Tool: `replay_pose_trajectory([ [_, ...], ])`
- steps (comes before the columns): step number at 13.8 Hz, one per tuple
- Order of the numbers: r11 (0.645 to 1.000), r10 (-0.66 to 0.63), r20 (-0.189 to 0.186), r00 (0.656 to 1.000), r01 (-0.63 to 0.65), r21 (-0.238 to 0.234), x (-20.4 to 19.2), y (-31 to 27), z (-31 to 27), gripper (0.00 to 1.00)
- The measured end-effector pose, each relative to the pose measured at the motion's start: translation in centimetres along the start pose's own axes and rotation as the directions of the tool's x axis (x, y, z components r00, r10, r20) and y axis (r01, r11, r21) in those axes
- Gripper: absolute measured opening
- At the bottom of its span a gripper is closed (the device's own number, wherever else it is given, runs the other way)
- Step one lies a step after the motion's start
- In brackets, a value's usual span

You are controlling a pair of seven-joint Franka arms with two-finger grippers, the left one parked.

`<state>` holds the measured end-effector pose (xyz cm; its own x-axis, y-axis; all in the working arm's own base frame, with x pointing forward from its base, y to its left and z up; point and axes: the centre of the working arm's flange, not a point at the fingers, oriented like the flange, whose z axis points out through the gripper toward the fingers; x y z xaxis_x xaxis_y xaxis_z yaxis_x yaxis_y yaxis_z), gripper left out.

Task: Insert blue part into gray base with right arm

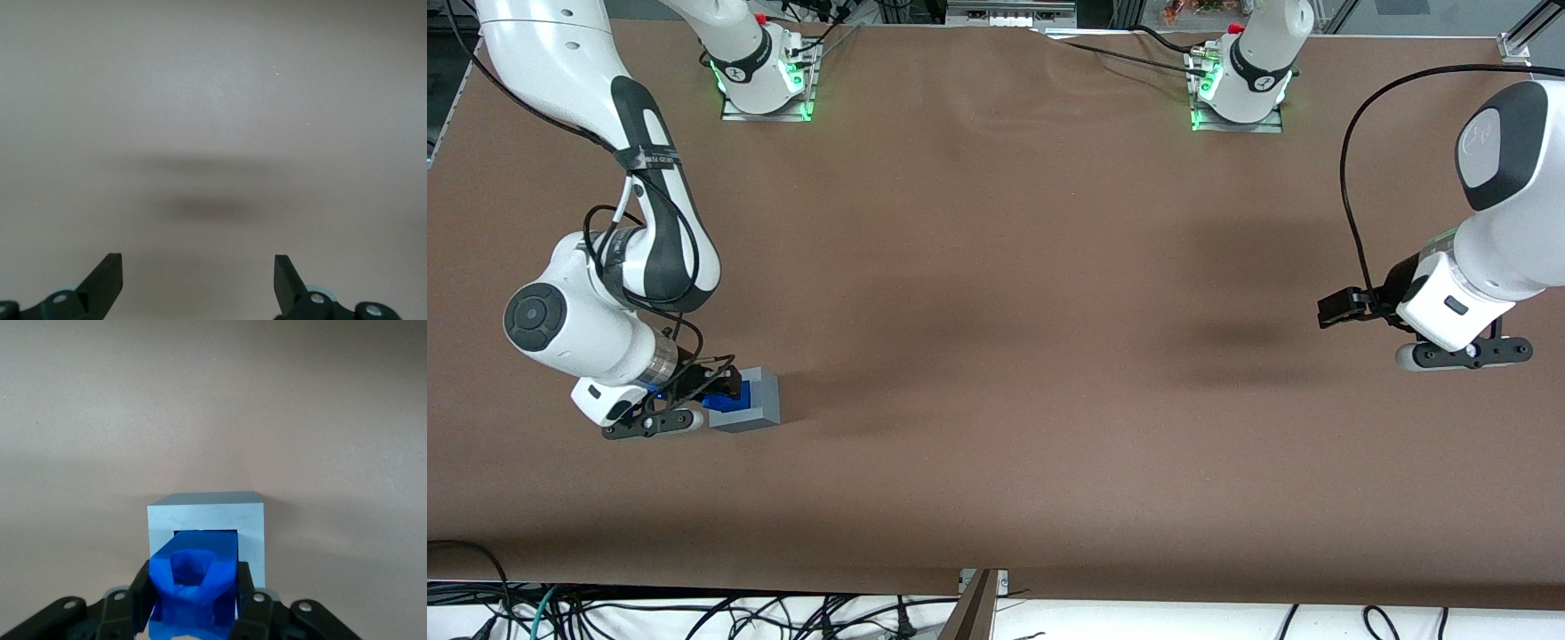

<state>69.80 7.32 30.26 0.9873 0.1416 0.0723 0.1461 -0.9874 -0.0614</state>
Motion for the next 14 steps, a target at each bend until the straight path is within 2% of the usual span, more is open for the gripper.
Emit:
replay_pose_trajectory([
  [2, 1.000, 0.009, -0.001, 1.000, -0.009, 0.012, 0.0, -0.1, 0.1, 0.54],
  [6, 0.999, 0.025, -0.009, 1.000, -0.025, 0.033, 0.1, -0.2, -0.1, 0.95],
  [7, 0.999, 0.025, -0.014, 1.000, -0.024, 0.033, 0.2, -0.2, -0.3, 0.99],
  [8, 0.999, 0.023, -0.019, 1.000, -0.023, 0.034, 0.4, -0.2, -0.8, 0.99],
  [10, 0.999, 0.018, -0.002, 1.000, -0.018, 0.043, 0.6, -0.4, -3.1, 0.99],
  [14, 0.999, 0.005, 0.037, 0.999, -0.007, 0.052, -1.1, 0.0, -13.3, 0.99],
])
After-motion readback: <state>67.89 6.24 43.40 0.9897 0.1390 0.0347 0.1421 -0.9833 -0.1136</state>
